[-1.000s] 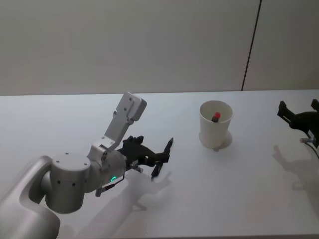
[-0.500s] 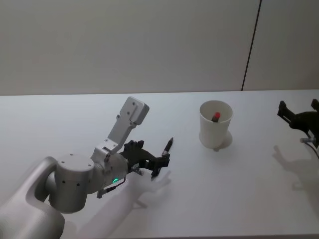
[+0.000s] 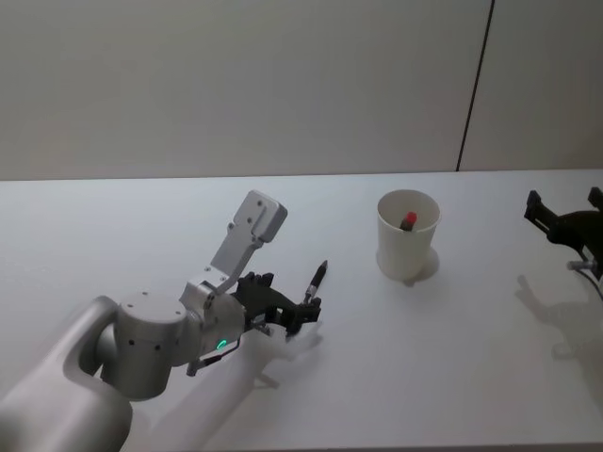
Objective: Place the pen into the pen holder.
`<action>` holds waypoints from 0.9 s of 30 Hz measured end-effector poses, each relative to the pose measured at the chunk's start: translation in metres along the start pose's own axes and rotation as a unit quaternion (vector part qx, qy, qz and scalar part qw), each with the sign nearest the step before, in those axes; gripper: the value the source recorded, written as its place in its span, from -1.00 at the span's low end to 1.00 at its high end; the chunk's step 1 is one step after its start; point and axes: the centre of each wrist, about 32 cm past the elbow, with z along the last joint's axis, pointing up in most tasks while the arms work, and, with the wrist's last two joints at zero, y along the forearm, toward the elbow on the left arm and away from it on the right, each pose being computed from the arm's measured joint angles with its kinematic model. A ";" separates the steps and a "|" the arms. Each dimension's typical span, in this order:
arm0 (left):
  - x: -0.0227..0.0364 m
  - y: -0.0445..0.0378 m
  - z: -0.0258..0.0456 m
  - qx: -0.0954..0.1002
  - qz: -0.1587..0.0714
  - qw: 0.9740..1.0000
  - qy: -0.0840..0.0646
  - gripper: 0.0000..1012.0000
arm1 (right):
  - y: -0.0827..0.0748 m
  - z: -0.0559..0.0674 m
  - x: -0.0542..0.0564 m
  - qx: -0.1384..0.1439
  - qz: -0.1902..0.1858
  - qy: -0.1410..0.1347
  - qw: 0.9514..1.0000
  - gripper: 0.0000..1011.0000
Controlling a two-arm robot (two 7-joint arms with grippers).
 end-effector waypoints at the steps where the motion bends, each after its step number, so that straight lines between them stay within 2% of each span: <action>1: 0.0001 -0.0006 -0.0005 0.001 0.000 1.000 0.000 0.98 | 0.000 0.000 0.000 0.000 0.000 0.000 1.000 0.98; 10: 0.0011 -0.0071 -0.0074 0.011 -0.003 1.000 0.004 0.98 | 0.000 0.000 0.000 0.000 0.000 0.000 1.000 0.98; 25: 0.0018 -0.0125 -0.0147 0.022 -0.006 1.000 0.009 0.98 | 0.000 0.000 0.000 0.000 0.000 0.000 1.000 0.98; 27: 0.0020 -0.0131 -0.0153 0.024 -0.007 1.000 0.010 0.92 | 0.000 0.000 0.000 0.000 0.000 0.000 1.000 0.98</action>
